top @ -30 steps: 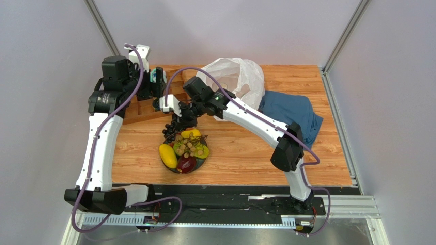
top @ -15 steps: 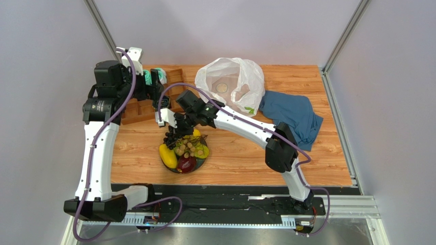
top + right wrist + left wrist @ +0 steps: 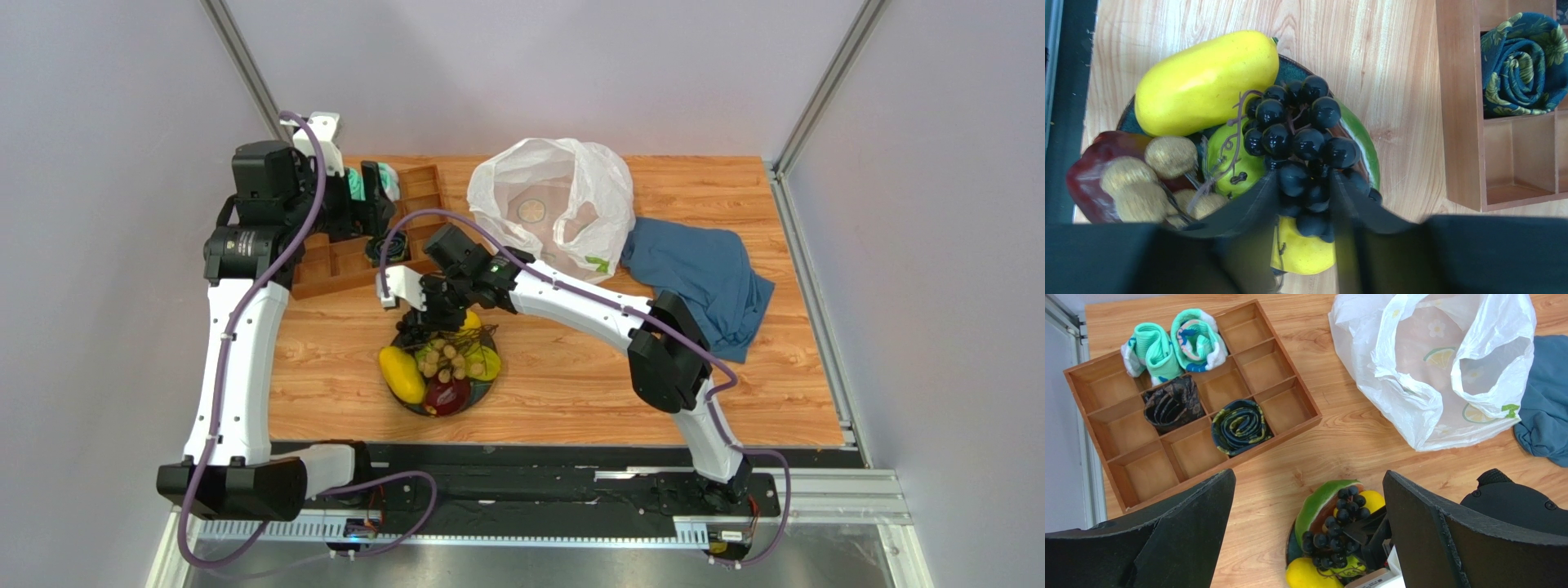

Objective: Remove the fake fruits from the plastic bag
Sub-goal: Place the fake fruit on the plate.

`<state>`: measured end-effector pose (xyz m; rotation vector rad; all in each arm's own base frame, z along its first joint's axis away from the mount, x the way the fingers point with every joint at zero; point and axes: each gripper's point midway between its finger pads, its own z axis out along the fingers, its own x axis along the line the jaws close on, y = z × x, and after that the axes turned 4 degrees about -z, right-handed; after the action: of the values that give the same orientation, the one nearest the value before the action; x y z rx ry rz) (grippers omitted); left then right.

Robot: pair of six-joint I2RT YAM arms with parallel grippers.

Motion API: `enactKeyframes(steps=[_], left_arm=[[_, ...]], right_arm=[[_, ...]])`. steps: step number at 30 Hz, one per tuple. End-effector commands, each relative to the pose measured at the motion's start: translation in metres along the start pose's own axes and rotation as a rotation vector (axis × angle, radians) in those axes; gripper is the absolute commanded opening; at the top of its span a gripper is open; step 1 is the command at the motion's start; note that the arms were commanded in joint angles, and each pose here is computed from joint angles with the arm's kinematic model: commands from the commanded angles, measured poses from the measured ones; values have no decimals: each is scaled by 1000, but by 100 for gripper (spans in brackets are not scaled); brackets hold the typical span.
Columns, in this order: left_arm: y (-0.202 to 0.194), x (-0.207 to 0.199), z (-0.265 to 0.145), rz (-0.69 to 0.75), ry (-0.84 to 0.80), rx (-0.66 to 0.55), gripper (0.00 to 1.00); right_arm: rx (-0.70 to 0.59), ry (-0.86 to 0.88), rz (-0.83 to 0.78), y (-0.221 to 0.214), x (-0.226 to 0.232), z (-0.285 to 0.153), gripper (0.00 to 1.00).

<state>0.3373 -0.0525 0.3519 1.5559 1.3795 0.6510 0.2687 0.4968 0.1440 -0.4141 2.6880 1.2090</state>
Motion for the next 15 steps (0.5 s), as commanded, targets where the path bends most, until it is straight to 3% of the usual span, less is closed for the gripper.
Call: enactKeyframes(steps=[1,7,15], left_arm=[[17,-3,-2,7,-14,-53,99],[15,-3,6,-2,-28,-39,99],[23,-3,14,-1,-38,-43,99]], right_arm=[[-35,-61,-11,14,-13,-11,45],[-62,-129,32,20,-31,-24,57],[-59,-177,78,24,-43,-45,58]])
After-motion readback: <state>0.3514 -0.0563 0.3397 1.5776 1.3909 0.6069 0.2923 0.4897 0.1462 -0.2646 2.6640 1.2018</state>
